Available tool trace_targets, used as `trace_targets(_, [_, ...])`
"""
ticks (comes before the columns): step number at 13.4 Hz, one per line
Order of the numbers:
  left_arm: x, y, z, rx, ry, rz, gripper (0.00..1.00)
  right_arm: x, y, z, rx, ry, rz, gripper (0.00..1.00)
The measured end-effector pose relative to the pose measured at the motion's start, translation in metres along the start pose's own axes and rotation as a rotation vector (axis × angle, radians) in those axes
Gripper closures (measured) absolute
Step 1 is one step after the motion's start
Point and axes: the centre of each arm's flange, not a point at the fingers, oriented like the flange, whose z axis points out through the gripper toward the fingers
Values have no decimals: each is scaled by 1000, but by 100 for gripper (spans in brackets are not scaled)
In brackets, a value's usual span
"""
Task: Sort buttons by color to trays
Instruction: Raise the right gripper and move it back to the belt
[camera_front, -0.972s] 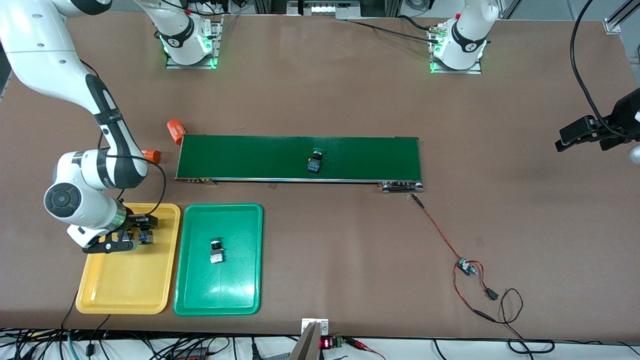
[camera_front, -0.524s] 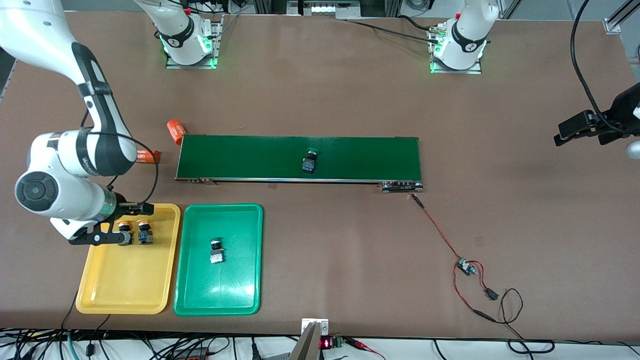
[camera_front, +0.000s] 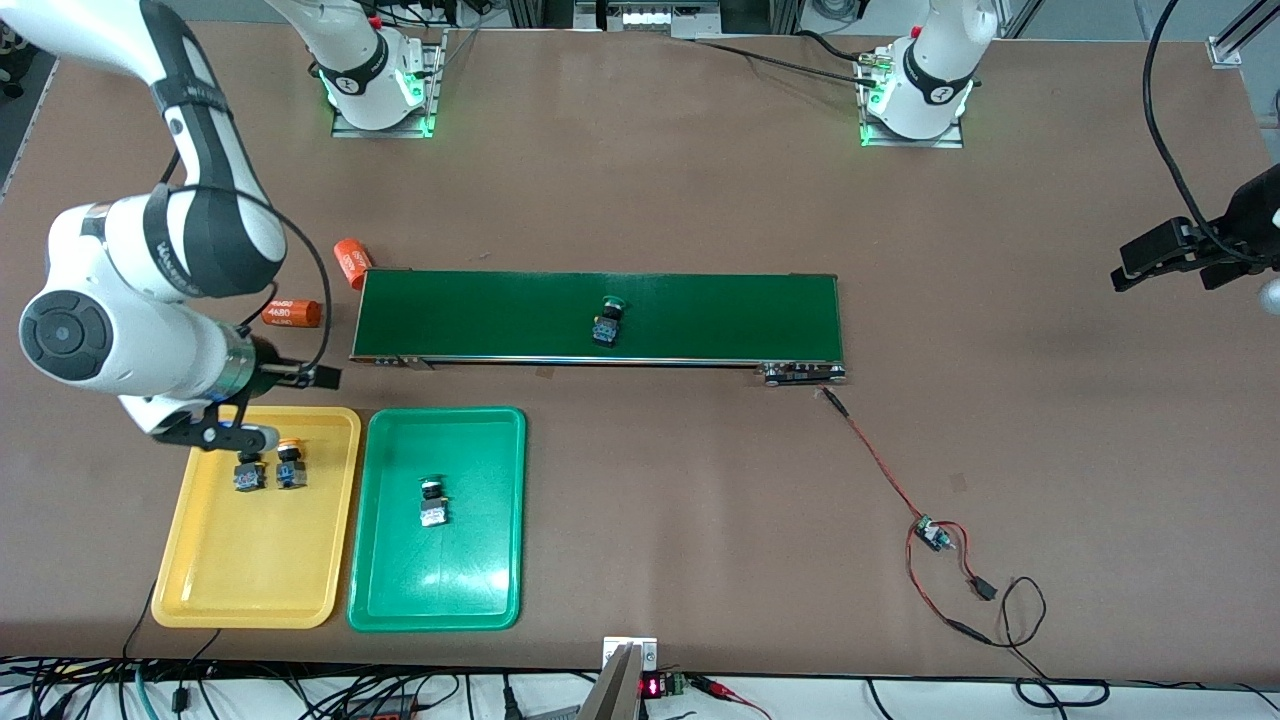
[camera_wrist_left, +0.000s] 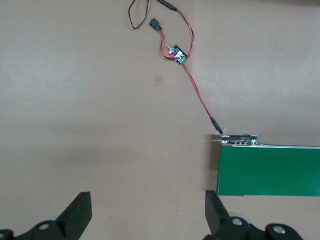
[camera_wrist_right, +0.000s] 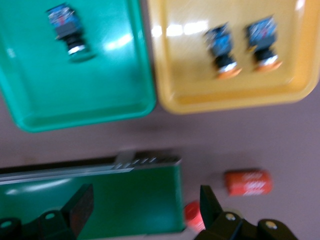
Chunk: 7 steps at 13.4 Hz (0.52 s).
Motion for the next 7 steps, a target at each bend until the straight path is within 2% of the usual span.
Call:
trace_targets(2, [0, -1, 0, 0, 1, -1, 0, -15, -26, -5, 16, -23, 28, 5])
trace_targets(7, [1, -3, -1, 0, 9, -5, 0, -43, -87, 1, -3, -31, 2, 5])
